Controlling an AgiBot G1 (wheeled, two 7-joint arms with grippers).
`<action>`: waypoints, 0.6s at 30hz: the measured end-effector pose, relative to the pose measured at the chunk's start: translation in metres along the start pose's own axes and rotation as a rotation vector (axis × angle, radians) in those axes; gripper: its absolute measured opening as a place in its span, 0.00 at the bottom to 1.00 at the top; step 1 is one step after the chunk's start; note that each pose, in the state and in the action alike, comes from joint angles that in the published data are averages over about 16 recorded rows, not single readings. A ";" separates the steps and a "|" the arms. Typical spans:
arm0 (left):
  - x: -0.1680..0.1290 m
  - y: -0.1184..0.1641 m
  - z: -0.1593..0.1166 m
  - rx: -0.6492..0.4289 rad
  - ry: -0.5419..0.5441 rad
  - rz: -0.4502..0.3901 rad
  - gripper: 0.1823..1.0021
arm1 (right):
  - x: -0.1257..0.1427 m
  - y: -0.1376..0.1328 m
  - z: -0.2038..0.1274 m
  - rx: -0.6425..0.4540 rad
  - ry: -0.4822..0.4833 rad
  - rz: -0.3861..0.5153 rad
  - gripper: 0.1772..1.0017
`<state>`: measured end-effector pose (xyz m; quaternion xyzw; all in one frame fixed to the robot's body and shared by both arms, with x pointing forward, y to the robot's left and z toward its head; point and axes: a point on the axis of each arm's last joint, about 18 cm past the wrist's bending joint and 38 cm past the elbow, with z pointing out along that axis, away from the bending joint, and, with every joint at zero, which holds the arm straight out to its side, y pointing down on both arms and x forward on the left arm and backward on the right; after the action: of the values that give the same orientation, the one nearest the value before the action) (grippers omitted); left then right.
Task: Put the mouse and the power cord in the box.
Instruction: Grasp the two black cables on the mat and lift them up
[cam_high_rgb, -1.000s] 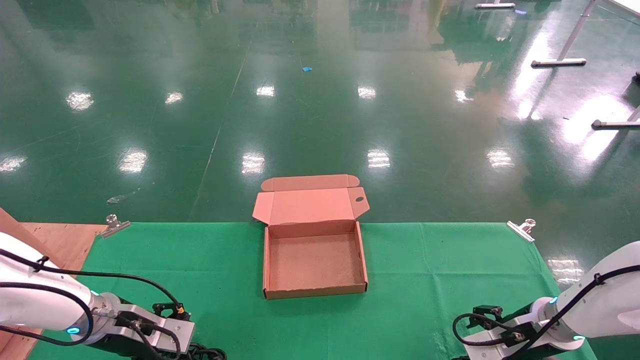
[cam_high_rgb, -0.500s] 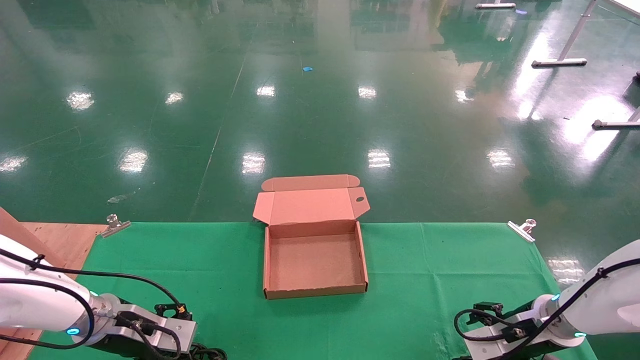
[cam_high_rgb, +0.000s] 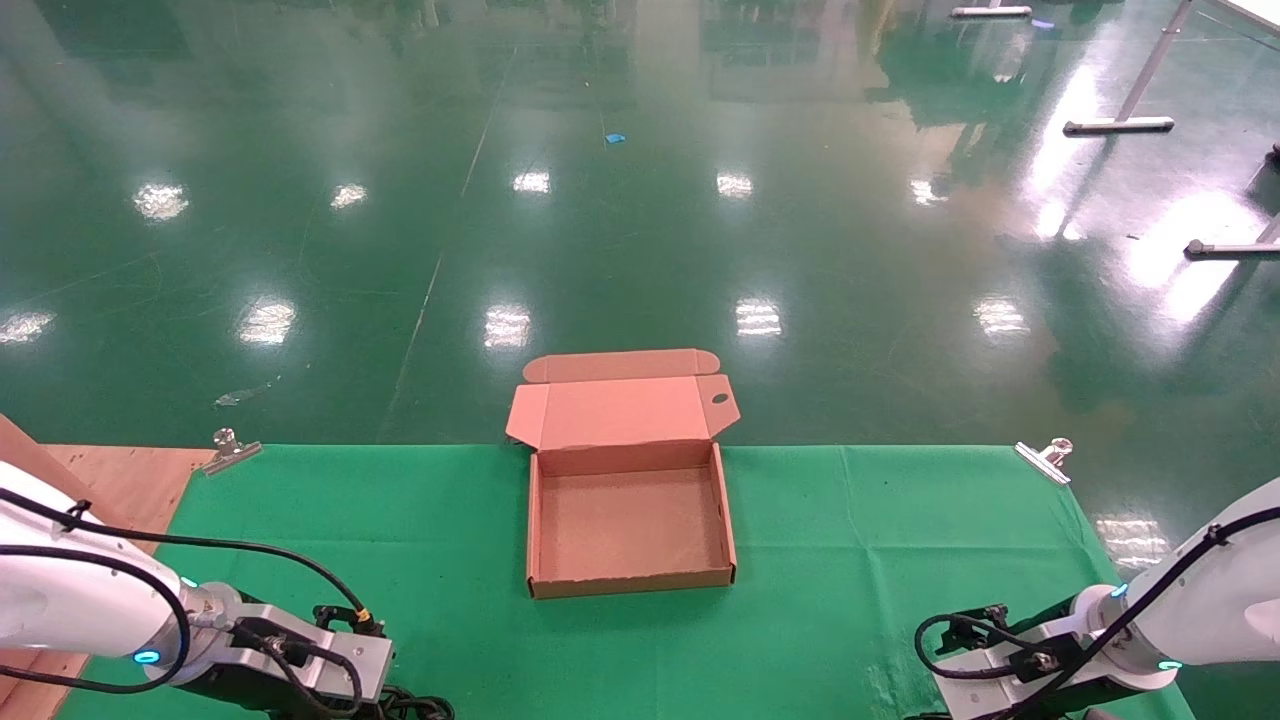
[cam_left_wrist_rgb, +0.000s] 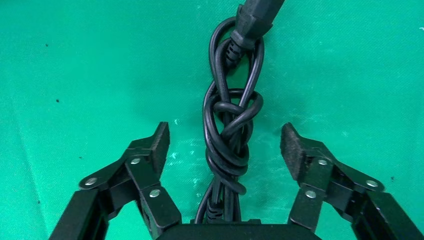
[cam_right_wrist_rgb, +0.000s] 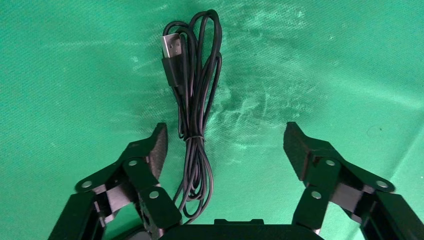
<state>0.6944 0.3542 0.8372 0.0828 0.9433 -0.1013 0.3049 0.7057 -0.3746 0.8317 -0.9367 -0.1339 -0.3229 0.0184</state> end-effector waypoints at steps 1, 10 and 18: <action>0.000 0.000 0.000 0.000 0.000 0.001 0.82 | 0.000 0.000 0.000 0.000 0.000 0.000 0.85; -0.001 -0.001 -0.001 -0.001 0.005 0.011 0.61 | -0.004 0.005 -0.002 0.005 -0.004 0.005 0.65; 0.002 -0.002 0.003 -0.002 0.019 0.018 0.39 | -0.009 0.008 -0.002 0.013 -0.007 0.019 0.43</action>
<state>0.6941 0.3515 0.8337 0.0920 0.9455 -0.0966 0.2971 0.6998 -0.3847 0.8287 -0.9390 -0.1272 -0.3184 0.0272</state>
